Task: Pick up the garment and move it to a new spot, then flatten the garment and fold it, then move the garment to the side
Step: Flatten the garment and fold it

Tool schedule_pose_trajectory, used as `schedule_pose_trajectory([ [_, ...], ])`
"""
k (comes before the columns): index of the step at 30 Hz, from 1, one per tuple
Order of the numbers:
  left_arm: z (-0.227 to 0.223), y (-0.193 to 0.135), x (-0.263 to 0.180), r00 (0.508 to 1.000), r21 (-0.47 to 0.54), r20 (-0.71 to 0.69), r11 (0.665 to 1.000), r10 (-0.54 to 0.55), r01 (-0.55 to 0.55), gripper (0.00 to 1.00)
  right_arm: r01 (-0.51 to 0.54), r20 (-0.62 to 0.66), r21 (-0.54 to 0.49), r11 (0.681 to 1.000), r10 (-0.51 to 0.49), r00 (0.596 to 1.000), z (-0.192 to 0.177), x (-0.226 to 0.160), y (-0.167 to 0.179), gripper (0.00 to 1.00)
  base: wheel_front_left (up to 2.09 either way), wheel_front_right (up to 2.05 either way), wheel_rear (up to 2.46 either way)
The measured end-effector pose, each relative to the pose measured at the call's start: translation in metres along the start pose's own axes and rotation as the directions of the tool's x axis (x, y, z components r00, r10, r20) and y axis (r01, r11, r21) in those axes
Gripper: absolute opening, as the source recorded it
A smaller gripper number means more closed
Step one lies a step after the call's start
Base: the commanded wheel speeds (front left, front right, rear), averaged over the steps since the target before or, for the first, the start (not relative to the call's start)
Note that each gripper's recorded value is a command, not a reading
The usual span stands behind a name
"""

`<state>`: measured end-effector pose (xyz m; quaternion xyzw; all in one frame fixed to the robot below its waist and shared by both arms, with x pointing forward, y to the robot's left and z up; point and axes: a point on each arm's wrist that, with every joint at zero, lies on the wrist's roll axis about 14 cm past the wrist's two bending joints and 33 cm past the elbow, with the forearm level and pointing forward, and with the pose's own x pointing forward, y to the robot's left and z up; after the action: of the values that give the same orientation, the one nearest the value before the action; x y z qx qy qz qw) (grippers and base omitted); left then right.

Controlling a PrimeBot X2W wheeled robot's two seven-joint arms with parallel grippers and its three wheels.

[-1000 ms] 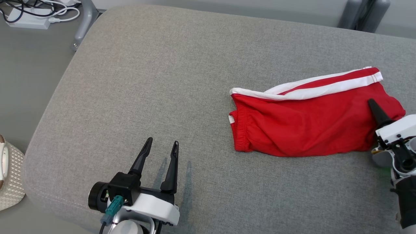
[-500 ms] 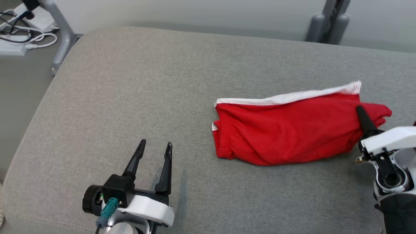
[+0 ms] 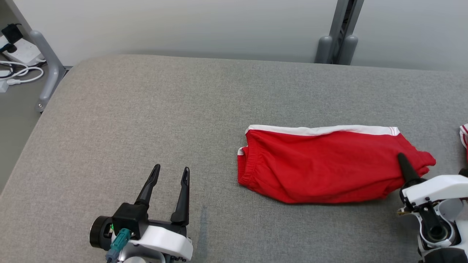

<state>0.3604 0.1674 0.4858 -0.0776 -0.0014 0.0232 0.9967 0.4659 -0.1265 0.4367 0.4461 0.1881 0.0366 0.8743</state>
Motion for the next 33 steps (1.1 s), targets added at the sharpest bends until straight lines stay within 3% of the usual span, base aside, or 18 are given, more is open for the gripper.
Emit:
schedule_pose_trajectory([
  [14,0.004,-0.006,-0.004,1.000,0.001,0.012,1.000,-0.017,0.017,1.00,0.076,0.061,-0.047,0.996,-0.073,0.995,-0.001,-0.017,-0.024,0.00,0.00,0.00,0.00],
  [26,0.005,0.001,-0.010,1.000,0.003,0.017,1.000,0.002,-0.002,1.00,-0.137,0.171,-0.168,0.976,0.166,0.971,0.019,-0.004,0.056,0.00,0.00,0.00,0.00],
  [30,0.005,0.003,-0.016,1.000,0.002,0.015,1.000,0.009,-0.009,1.00,-0.039,0.113,-0.194,0.980,0.061,0.992,0.002,-0.004,0.022,0.00,0.00,0.00,0.00],
  [33,0.004,0.007,-0.022,1.000,-0.001,0.015,1.000,0.021,-0.021,1.00,0.011,0.105,-0.141,0.990,0.004,0.994,-0.006,-0.007,0.006,0.00,0.00,0.00,0.00],
])
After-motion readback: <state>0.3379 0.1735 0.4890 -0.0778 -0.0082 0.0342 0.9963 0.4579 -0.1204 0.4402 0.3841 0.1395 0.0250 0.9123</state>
